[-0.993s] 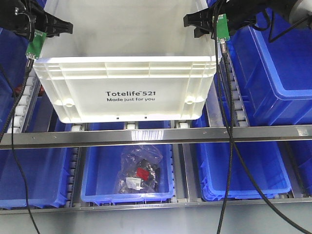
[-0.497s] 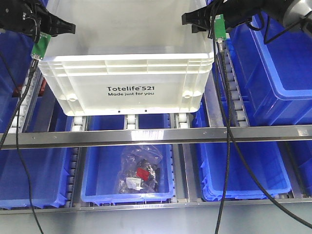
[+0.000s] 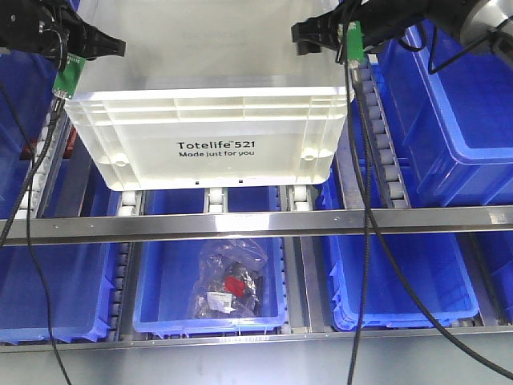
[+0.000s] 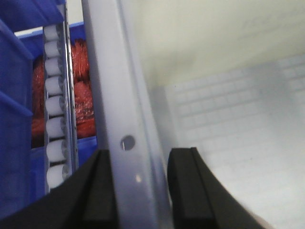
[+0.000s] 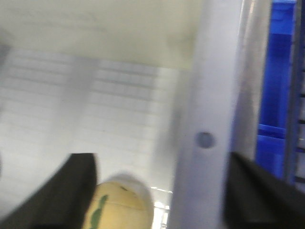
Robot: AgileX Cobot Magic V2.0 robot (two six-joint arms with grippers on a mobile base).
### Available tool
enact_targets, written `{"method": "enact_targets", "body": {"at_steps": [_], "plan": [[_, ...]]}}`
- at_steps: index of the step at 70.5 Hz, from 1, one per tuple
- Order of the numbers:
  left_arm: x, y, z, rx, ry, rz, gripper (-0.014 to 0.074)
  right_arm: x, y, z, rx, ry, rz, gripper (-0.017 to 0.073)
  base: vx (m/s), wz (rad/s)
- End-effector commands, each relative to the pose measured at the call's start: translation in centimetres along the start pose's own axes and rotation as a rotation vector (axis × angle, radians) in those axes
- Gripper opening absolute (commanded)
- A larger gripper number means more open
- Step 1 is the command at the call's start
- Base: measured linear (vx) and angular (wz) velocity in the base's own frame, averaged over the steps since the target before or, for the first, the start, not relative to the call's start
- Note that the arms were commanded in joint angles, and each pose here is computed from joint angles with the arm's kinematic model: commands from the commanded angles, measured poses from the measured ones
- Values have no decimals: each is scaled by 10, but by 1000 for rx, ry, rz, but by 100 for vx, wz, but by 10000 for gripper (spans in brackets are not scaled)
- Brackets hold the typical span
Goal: Place moving items into box and shelve
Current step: 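Push the tote forward with both grippers onto the rack's roller shelf, then open both grippers and release the tote rims on the shelf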
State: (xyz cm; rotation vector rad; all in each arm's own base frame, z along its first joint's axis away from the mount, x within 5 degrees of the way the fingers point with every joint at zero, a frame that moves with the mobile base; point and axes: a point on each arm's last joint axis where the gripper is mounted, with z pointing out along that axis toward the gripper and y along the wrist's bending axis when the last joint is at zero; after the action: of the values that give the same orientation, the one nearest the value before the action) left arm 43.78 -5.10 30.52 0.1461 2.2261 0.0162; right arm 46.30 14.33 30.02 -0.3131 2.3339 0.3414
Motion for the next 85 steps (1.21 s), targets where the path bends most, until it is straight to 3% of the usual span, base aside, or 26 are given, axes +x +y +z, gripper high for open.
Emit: {"method": "enact_targets", "body": {"at_steps": [1,12,31,47,61,70,85], "plan": [[-25,-12,-19,49,-158,-62,474,-28,14,-34,-39,-177,3,725,0,0],[-32,-12,-28,55,-204,-99,521,-36,15,-46,-29,-250,-22,716,0,0],[-44,-8,-58,43,-264,-79,519,-48,21,-83,-29,-323,-61,659,0,0],[-58,-3,-110,41,-345,-86,519,-51,26,-117,-32,-333,-81,567,0,0],[-52,-2,-113,33,-263,-96,518,-46,31,-116,-95,-273,-33,537,0,0],[-43,-3,-111,41,-167,-120,518,-41,32,-116,-100,-220,-40,536,0,0],[-19,-7,-109,76,-130,-160,518,-25,29,-110,-93,-208,-3,536,0,0]]}}
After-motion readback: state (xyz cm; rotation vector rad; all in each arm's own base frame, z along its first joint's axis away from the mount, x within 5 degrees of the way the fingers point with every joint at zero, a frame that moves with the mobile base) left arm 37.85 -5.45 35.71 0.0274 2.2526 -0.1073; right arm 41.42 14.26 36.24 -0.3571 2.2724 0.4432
